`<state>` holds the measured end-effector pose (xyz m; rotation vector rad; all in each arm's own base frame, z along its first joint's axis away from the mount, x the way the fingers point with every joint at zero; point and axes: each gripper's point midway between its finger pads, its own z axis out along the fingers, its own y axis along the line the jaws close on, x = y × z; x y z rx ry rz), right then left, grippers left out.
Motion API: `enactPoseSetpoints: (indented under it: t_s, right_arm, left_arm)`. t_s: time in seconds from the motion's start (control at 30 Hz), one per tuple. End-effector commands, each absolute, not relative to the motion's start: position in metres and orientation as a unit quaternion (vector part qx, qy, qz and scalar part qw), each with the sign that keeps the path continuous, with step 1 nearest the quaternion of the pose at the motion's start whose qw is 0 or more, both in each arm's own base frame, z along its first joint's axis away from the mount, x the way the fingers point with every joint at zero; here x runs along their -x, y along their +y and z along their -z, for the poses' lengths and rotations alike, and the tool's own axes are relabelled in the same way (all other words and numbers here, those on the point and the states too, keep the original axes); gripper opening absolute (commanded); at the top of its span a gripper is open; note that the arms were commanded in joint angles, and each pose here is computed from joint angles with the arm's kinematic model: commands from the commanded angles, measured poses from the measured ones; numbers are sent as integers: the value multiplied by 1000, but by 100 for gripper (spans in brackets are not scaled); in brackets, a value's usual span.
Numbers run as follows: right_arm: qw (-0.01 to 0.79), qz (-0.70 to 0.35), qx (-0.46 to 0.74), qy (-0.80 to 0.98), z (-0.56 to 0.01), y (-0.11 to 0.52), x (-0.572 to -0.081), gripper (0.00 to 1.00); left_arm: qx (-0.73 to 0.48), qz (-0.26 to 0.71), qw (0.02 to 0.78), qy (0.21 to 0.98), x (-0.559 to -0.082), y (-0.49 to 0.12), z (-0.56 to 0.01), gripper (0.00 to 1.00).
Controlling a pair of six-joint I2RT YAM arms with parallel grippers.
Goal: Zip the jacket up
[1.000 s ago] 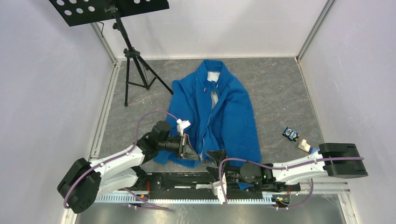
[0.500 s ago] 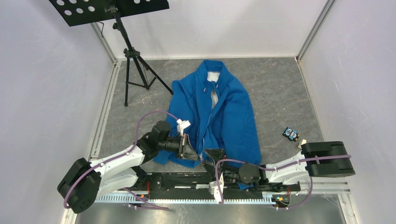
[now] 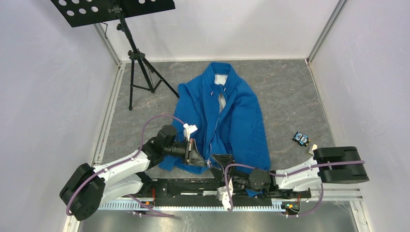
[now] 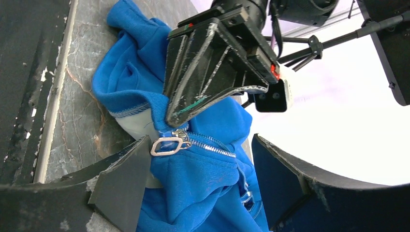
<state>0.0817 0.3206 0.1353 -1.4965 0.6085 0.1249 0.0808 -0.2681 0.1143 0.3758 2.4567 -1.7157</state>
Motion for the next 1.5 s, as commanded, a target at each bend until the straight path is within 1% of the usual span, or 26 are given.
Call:
enactPoseSetpoints:
  t_s: [0.0,0.17,0.27,0.37,0.6,0.73,0.87,1.1,1.47]
  right_arm:
    - [707,-93,647,271,-155,324,-74,80]
    - [700,-96,653,274,-149,322,-73,72]
    - [699,-91,653,278,-148,322,-75,64]
    - [698,-97,652,280,-147,323,-74,59]
    - [690,-102,655,290,-142,326,-73,39]
    - [690,-100,652,297,-142,327,-75,33]
    - [692,-92,647,307,-143,328,-81,30]
    - [691,-79,642,323,-143,329,-88,20]
    - [678,-74,648,339,-134,332,-93,20]
  left_arm:
    - [-138,592,40,793,-74,-271,-132,2]
    - [-139,592,43,793,-74,-271,-132,2]
    - [-139,592,41,793,-74,-271,-132,2]
    - [-139,592,39,793,-74,-271,-132,2]
    - [-139,593,38,792,-73,-271,-132,2]
    - [-138,593,36,792,-73,-271,-133,2]
    - [-138,594,36,792,-72,-271,-133,2]
    - [-137,593,35,792,-72,-271,-133,2]
    - [-138,594,35,792,-72,-270,-133,2]
